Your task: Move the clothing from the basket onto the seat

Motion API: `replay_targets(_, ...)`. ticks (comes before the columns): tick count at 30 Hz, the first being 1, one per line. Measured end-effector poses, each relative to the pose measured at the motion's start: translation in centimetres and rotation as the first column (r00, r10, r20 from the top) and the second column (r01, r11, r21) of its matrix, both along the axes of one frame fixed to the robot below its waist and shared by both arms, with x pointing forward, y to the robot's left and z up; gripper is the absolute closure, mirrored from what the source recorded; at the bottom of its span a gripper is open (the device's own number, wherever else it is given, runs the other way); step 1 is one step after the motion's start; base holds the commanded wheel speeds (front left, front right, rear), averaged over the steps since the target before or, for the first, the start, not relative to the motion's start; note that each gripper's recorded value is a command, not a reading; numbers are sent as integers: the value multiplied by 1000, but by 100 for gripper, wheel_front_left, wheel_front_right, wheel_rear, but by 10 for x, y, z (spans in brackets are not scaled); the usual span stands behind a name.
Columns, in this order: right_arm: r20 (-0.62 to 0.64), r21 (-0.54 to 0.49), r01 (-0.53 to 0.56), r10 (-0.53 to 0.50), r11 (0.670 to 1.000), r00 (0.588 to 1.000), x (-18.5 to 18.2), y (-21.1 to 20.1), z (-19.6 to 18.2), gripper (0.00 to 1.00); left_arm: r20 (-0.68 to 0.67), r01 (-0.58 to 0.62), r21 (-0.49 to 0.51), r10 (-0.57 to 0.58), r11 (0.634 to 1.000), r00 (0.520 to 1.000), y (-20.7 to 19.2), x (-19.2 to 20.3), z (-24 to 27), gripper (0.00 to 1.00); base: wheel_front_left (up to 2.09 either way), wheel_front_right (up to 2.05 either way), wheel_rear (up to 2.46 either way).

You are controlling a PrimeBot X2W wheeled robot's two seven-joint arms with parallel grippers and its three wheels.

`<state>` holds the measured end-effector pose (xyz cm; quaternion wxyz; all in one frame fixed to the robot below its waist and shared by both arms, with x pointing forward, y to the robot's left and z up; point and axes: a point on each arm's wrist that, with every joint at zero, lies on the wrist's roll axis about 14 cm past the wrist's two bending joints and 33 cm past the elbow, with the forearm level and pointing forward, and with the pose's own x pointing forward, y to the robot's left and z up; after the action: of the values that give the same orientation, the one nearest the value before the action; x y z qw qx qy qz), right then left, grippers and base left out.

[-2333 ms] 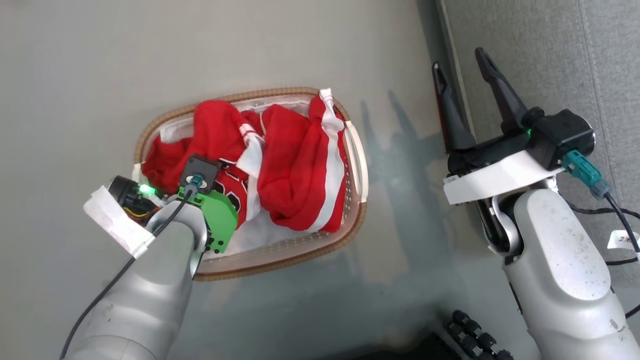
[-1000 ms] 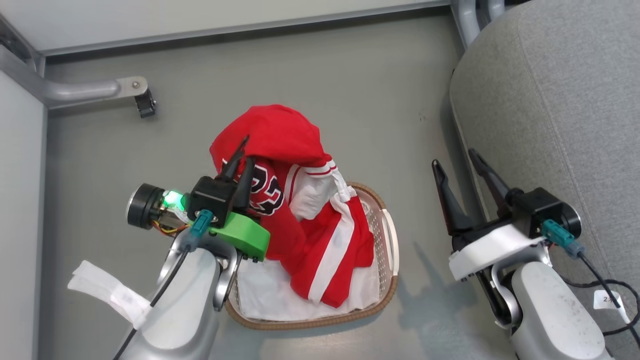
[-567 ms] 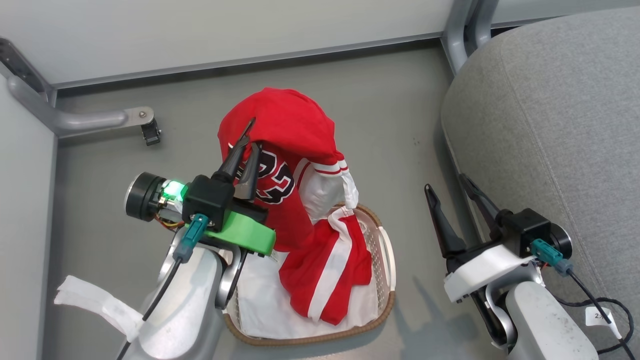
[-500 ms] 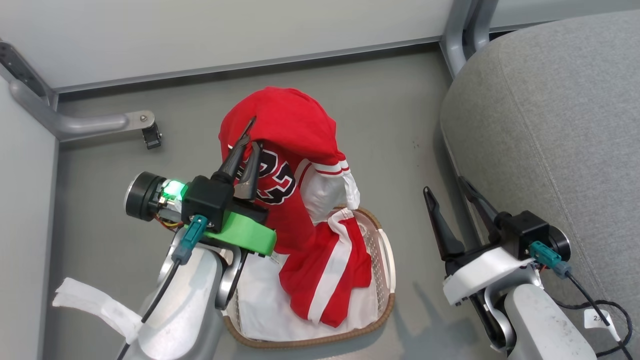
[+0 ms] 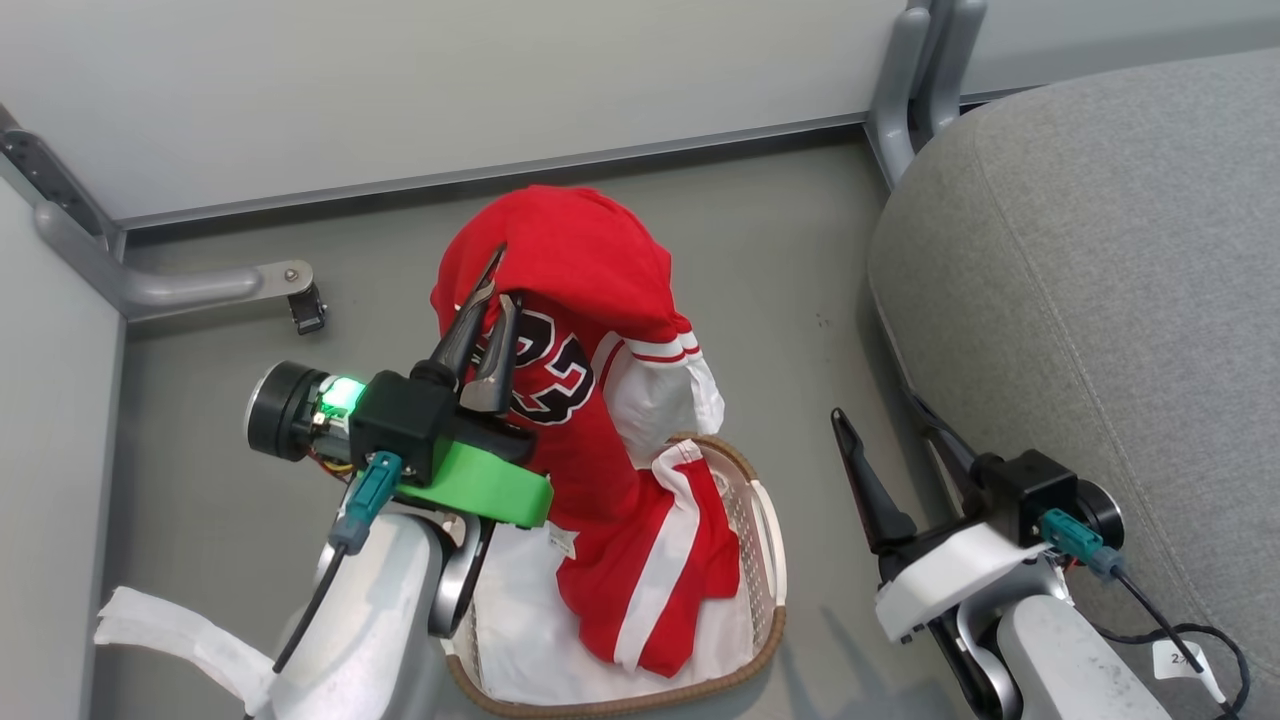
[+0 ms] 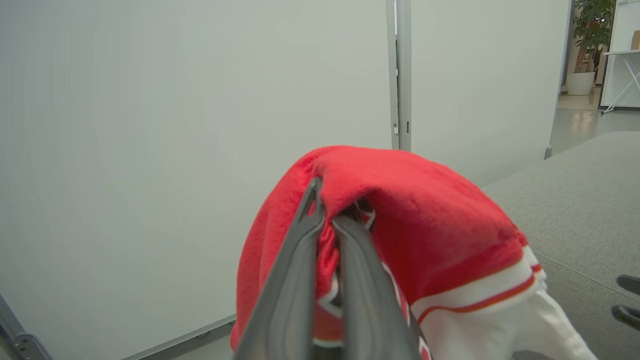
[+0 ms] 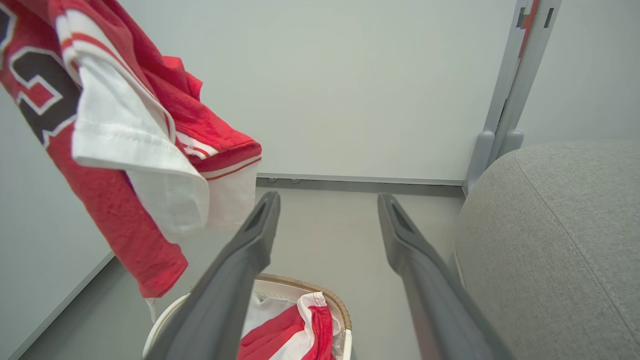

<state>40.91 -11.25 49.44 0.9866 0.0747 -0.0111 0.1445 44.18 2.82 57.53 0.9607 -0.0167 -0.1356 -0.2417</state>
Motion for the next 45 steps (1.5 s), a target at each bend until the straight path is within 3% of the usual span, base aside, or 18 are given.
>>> replay_targets(8,34,8,-113,113,994,993,-3,34,11,0,-9,-9,-4,9,1000,1000,2,1,-3,100,0,0,0)
replay_targets(19,173,-21,-322,321,947,931,6,97,58,0,-35,-19,-6,19,1000,999,6,3,-11,100,0,0,0)
replay_targets(32,114,-128,-458,472,880,874,15,142,42,0,-47,-8,1,8,1000,999,5,1,-16,100,0,0,0)
replay_targets(45,64,-176,-523,540,834,839,19,173,28,0,-65,11,-13,-12,1000,998,1,-5,-18,100,0,0,0)
